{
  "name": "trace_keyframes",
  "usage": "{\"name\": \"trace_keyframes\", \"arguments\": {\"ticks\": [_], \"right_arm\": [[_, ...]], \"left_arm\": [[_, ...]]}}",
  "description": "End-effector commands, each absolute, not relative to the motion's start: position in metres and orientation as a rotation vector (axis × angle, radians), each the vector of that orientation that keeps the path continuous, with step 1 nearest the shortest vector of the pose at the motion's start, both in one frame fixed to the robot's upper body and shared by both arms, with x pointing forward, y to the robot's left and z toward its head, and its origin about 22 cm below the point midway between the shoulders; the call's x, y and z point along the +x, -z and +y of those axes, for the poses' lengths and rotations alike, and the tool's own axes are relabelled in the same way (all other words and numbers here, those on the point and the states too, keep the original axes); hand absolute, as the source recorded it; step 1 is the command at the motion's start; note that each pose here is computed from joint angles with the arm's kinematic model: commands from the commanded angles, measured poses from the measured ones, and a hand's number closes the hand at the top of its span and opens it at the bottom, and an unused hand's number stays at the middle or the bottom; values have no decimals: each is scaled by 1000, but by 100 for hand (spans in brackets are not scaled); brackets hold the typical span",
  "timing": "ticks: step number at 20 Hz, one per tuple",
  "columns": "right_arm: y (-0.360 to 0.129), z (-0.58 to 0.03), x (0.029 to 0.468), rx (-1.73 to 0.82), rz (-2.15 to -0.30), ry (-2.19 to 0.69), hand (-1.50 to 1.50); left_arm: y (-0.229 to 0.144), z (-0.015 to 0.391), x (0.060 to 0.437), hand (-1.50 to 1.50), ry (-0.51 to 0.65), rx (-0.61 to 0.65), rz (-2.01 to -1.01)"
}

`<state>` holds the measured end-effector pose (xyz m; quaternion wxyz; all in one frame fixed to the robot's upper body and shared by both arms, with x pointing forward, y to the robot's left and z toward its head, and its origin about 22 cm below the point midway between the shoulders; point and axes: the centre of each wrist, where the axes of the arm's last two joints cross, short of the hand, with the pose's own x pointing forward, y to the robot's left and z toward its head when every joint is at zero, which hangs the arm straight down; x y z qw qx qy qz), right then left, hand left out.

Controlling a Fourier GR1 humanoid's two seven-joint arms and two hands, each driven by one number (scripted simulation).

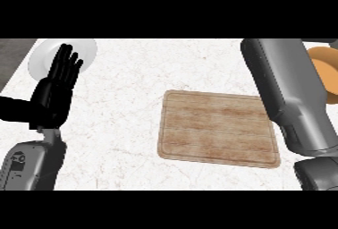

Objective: Pick the croissant from the cutting board and place it in the pot

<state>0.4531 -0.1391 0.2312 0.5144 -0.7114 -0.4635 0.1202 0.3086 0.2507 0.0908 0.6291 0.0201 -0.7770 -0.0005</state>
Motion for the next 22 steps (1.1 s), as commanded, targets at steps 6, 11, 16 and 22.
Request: {"name": "trace_keyframes", "arguments": {"ticks": [6, 11, 16, 22], "right_arm": [[-243, -195, 470, -1813, -953, -88, 150], [-244, -262, 464, -1795, -875, -121, 150], [-229, -276, 456, -1776, -920, -49, 150], [-194, -365, 428, -1765, -942, -40, 150]], "left_arm": [[-80, 259, 292, 0, -16, 85, -1763], [-82, 267, 299, 0, -38, 96, -1775], [-76, 260, 306, 0, -36, 116, -1770], [-86, 263, 294, 0, -49, 99, -1762]]}}
